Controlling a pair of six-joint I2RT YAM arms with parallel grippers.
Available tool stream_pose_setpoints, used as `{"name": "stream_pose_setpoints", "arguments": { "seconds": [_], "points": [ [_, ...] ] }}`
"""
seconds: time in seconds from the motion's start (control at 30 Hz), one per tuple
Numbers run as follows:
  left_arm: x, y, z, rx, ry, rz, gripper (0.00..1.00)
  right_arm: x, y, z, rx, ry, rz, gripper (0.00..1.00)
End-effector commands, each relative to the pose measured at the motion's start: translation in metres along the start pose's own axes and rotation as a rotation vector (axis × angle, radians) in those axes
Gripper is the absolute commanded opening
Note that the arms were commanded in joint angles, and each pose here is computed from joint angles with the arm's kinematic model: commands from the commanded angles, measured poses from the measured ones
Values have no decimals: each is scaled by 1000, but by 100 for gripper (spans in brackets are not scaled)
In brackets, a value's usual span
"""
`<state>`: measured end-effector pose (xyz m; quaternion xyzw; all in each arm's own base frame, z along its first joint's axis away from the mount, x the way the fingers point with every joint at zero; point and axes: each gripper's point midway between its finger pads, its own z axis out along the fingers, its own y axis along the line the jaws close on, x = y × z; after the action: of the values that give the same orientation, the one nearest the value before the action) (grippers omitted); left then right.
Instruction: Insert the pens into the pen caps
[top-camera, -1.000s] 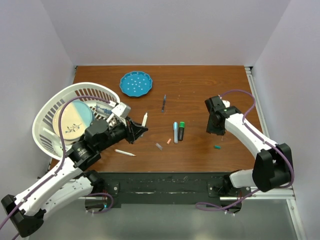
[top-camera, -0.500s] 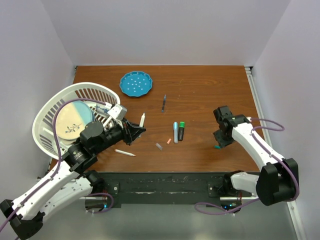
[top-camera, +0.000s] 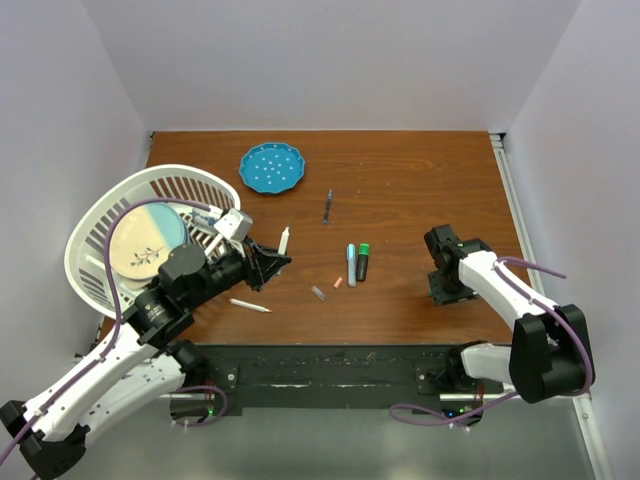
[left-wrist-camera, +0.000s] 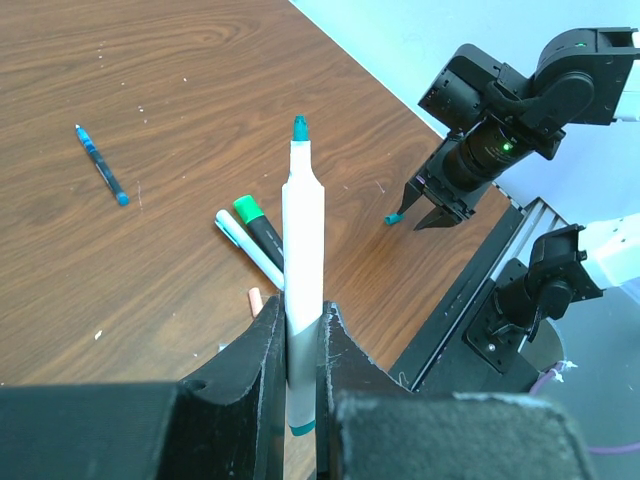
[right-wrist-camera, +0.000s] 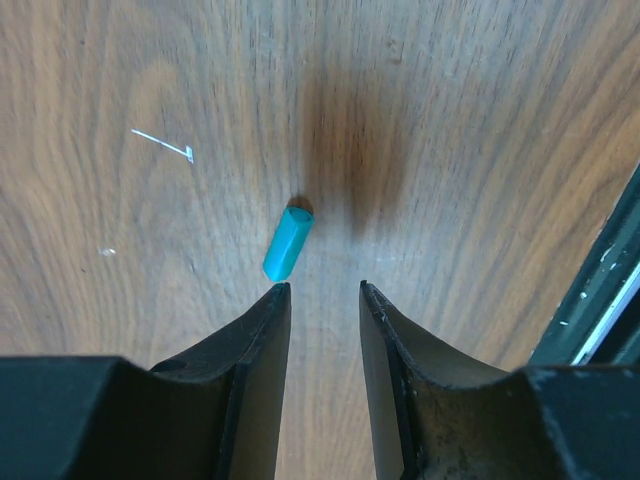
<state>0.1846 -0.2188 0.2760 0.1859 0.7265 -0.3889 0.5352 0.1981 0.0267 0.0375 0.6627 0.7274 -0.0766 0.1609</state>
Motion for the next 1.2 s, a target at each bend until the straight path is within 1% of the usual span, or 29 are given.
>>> {"name": "stream_pose_setpoints", "arguments": {
  "seconds": [0.0, 0.13, 0.33, 0.63, 0.83, 0.93, 0.97, 1.03, 1.1, 1.13, 1.17],
  "points": [
    [-12, -1, 0, 5, -47, 25, 0, -19, 10, -1, -10, -92, 76, 39],
    [-12, -1, 0, 6, -49, 25, 0, -21, 13, 3, -2, -105, 76, 40],
    [-11, 0, 0, 1, -47, 23, 0, -14, 14, 12, 30, -84, 66, 39],
    [-13, 1, 0, -5, -58, 24, 0, -11, 7, 24, 58, -91, 53, 38],
    [-14, 3, -1, -13, -62, 22, 0, -9, 5, 32, 81, -94, 21, 34],
    [-16, 3, -1, -16, -68, 24, 0, -8, 2, 38, 92, -99, -23, 32],
    [-16, 3, -1, -16, -68, 24, 0, -7, 3, 41, 87, -105, -40, 30],
    [-15, 4, -1, -20, -66, 25, 0, -7, 7, 46, 68, -111, -76, 21],
    [-16, 4, -1, -21, -68, 25, 0, -5, 16, 50, 10, -111, -174, 8],
    [-15, 5, -1, -24, -65, 25, 0, -4, 15, 52, -3, -107, -255, 6],
    [-14, 5, 0, -22, -62, 23, 0, 0, 24, 55, -56, -93, -286, 4]
  ]
}}
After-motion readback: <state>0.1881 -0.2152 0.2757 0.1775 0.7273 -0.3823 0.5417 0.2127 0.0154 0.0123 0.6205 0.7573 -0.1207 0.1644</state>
